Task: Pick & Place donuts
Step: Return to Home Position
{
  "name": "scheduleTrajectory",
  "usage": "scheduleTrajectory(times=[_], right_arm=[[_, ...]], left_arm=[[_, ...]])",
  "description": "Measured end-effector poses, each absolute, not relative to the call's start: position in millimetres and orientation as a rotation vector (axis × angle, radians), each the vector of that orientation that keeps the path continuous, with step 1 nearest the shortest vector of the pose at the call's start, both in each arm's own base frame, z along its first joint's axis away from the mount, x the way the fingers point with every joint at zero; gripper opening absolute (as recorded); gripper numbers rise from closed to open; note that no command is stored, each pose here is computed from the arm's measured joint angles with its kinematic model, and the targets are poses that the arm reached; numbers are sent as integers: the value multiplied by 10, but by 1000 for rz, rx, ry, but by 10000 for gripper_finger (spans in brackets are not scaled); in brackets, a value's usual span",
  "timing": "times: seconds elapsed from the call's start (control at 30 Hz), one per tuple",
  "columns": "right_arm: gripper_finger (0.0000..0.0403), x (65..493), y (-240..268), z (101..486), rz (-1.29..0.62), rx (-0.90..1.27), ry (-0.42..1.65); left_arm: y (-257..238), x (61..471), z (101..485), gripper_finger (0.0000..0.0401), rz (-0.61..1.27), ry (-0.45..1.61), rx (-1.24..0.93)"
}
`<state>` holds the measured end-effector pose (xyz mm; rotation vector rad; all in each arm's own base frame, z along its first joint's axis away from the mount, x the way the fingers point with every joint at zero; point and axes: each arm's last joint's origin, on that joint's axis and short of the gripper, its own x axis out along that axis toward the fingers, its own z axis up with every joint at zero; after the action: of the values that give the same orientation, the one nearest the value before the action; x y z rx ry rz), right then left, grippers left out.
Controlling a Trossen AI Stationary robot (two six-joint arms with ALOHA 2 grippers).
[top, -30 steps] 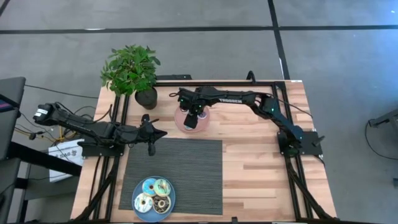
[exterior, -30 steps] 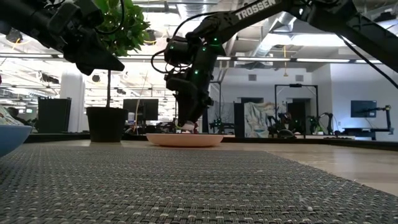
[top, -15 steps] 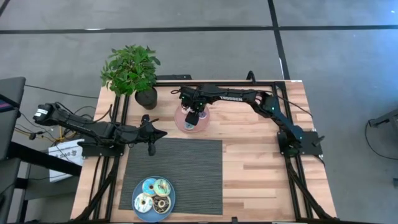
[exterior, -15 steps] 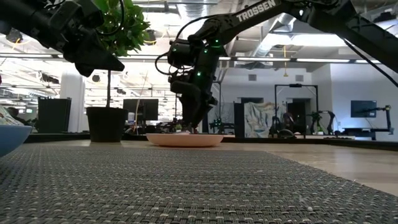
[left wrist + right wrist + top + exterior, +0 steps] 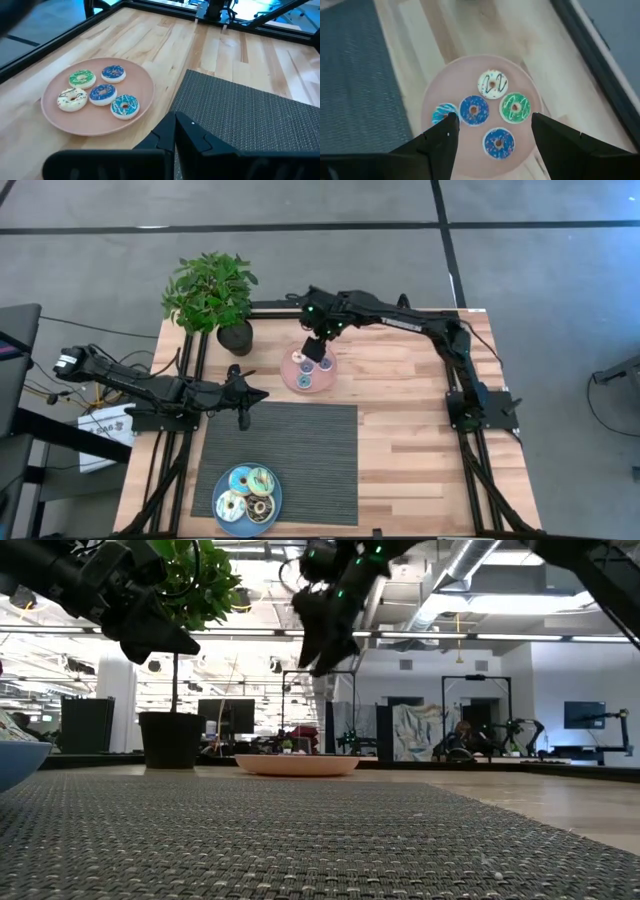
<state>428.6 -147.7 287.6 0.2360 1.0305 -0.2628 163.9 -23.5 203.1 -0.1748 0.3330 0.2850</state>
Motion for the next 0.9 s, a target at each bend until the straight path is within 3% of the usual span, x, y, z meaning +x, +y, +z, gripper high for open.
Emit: scheduleTrajectory(times=[0.43, 0.6, 0.9], right_arm=[[230, 3796, -903, 3435, -249, 243, 1037], [192, 3565, -536, 3370, -370, 250, 1032], [114, 3252, 194, 3029, -321, 312, 1066]], left_arm=[[-205, 1608, 1977, 0, 351, 395, -49], [-187, 1611, 1978, 0, 358, 397, -38], [-197, 1598, 1941, 0, 326, 433, -99]])
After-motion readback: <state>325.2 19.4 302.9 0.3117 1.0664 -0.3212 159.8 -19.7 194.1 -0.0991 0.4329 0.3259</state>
